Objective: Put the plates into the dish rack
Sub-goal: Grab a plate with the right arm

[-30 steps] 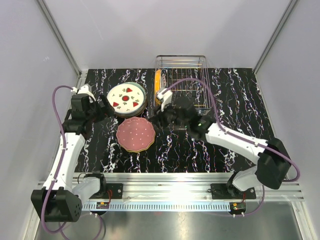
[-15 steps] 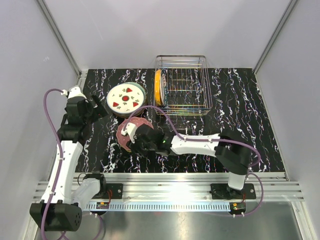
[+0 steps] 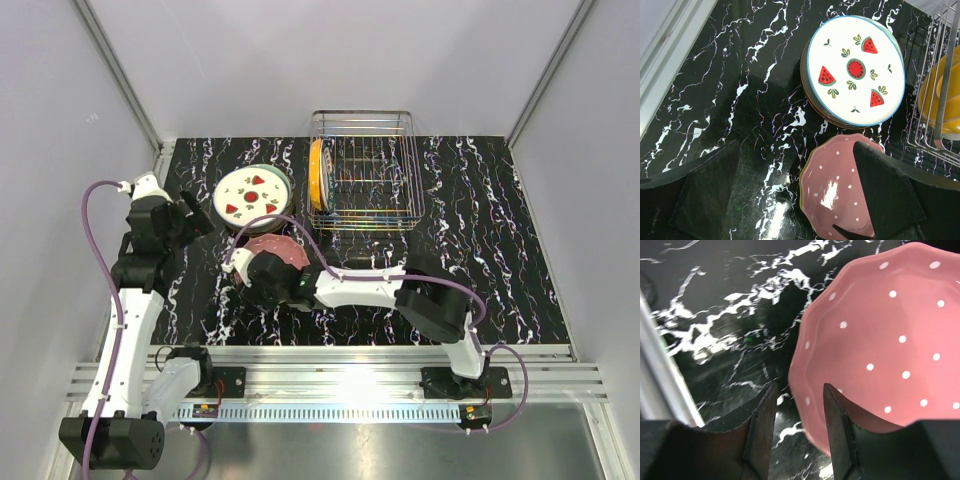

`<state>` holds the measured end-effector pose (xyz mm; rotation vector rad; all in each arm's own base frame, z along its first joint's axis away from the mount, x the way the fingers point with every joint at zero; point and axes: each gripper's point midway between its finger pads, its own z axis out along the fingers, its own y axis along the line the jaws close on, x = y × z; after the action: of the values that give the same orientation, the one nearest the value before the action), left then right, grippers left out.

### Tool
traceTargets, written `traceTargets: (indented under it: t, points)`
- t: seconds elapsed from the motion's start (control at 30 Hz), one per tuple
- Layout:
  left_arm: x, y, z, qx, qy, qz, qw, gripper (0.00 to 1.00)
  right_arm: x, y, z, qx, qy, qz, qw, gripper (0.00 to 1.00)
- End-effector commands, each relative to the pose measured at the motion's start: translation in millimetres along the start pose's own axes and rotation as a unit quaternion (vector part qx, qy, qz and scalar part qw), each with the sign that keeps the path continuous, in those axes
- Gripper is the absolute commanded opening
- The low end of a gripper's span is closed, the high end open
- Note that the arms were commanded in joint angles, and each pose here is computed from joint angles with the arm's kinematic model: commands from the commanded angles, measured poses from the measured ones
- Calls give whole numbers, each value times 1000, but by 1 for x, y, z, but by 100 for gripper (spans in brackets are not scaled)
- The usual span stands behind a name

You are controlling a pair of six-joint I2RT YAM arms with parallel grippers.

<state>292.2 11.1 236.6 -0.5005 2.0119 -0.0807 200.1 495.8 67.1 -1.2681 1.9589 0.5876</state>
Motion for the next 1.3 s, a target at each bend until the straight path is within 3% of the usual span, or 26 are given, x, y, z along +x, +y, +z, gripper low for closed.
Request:
traceTargets:
  t: [0.0, 0.3, 0.7, 1.27]
  points:
    - [-19, -7, -5, 12, -28, -8, 999, 99, -8, -4, 9, 30, 1, -15, 999, 49]
    - [-22, -6, -10, 11, -39, -10, 999, 99, -2, 1, 18, 44, 10, -28, 999, 37]
    - [-24, -6, -12, 12, -43, -11, 999, 99, -16, 8, 8, 55, -4, -41, 998, 4]
    - [-17, -7, -5, 9, -30, -31, 999, 99, -88, 14, -51, 35, -139, 39, 989, 0]
